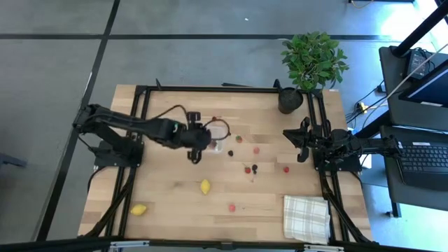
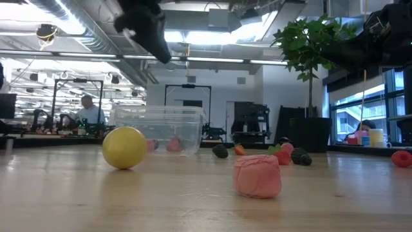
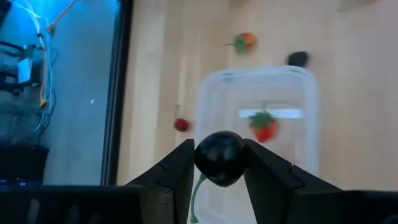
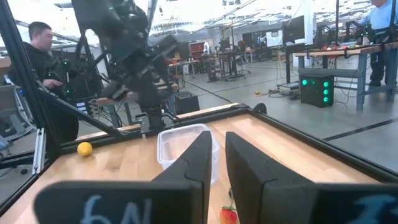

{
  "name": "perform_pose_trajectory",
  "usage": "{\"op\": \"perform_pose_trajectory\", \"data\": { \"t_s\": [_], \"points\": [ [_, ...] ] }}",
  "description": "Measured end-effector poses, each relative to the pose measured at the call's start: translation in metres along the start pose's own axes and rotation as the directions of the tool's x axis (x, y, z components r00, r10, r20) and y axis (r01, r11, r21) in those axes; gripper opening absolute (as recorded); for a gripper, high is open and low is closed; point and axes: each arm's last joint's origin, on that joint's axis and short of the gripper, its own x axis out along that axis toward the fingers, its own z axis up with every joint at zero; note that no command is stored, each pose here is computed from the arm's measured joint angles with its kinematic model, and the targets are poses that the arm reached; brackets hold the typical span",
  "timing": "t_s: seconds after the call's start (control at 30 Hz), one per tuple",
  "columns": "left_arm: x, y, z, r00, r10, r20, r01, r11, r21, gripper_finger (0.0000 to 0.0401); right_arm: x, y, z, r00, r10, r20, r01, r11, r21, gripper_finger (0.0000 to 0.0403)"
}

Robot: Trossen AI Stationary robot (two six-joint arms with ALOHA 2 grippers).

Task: Pick and placing Produce into tupperware
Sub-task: Put the black cherry into the transparent bin

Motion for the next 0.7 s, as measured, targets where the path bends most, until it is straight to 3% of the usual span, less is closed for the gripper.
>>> {"op": "perform_pose_trajectory", "data": {
  "t_s": [0.1, 0.37, 0.7],
  "points": [
    [0.014, 0.011, -0.002, 0.999, -0.003, -0.039, 0.002, 1.000, -0.023, 0.0121, 0.000, 0.000, 0.000, 1.000, 0.000, -0.002, 0.000, 1.000, -0.001, 0.0051],
    [0.045, 0.025, -0.005, 0.985, -0.150, -0.086, 0.141, 0.985, -0.098, 0.0121, 0.000, 0.000, -0.003, 1.000, -0.003, -0.026, 0.003, 1.000, -0.005, 0.0051],
    [0.077, 0.009, -0.025, 0.948, -0.261, -0.180, 0.247, 0.964, -0.096, 0.0121, 0.000, -0.001, -0.005, 0.999, -0.007, -0.053, 0.007, 1.000, -0.010, 0.0051]
  ]
}}
